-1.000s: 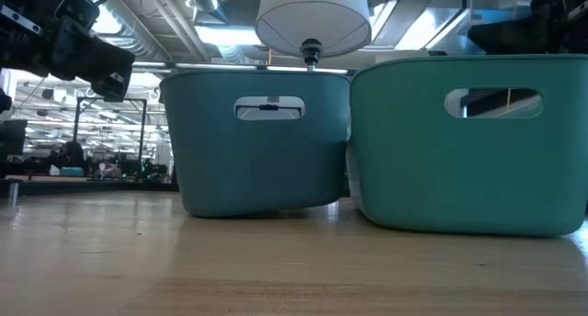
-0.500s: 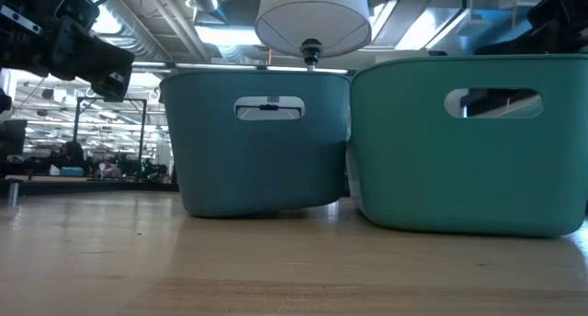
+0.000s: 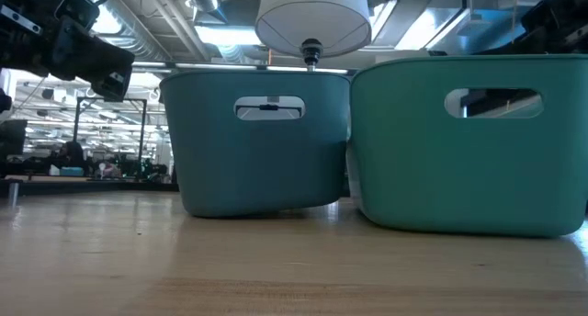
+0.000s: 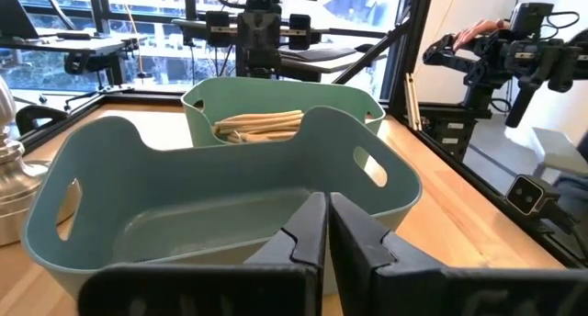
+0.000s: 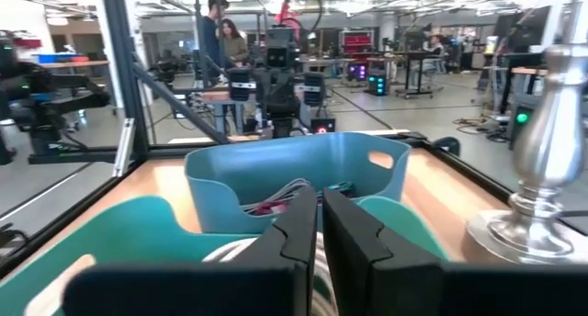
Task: Pick and place items into bin
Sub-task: Return to Home Position
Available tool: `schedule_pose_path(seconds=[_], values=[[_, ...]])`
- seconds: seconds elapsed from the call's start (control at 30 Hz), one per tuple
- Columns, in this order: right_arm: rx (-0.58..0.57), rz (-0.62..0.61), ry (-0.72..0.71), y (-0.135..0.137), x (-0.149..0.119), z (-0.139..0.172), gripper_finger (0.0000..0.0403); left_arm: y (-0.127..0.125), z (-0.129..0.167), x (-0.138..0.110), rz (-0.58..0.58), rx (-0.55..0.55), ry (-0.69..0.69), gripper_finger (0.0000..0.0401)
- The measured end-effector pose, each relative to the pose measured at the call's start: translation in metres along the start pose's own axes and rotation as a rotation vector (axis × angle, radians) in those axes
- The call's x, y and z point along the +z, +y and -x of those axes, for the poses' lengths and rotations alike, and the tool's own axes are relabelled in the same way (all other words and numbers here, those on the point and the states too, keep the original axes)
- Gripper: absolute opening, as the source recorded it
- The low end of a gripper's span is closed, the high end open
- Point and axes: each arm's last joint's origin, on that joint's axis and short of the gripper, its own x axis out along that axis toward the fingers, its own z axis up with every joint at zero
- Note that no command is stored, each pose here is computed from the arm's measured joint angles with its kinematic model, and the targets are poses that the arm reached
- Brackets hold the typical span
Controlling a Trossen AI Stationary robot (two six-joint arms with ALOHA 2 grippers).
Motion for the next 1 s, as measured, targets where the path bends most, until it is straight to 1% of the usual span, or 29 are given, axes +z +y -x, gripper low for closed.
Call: schedule_pose_path(seconds=[0.27, 0.6, 1.0], values=[[-0.053, 0.003, -0.003, -0.0052, 0.0003, -0.0001, 0.0026, 0.0000, 0.0000, 0.0000, 0.000, 0.000, 0.000, 0.0013], [-0.089, 0.004, -0.004, -0.0087, 0.0004, -0.0001, 0.0025, 0.0000, 0.0000, 0.0000, 0.000, 0.000, 0.000, 0.0006], [-0.093, 0.005, -0.003, -0.0091, 0.0003, -0.0002, 0.0025, 0.0000, 0.0000, 0.0000, 0.000, 0.000, 0.000, 0.0013]])
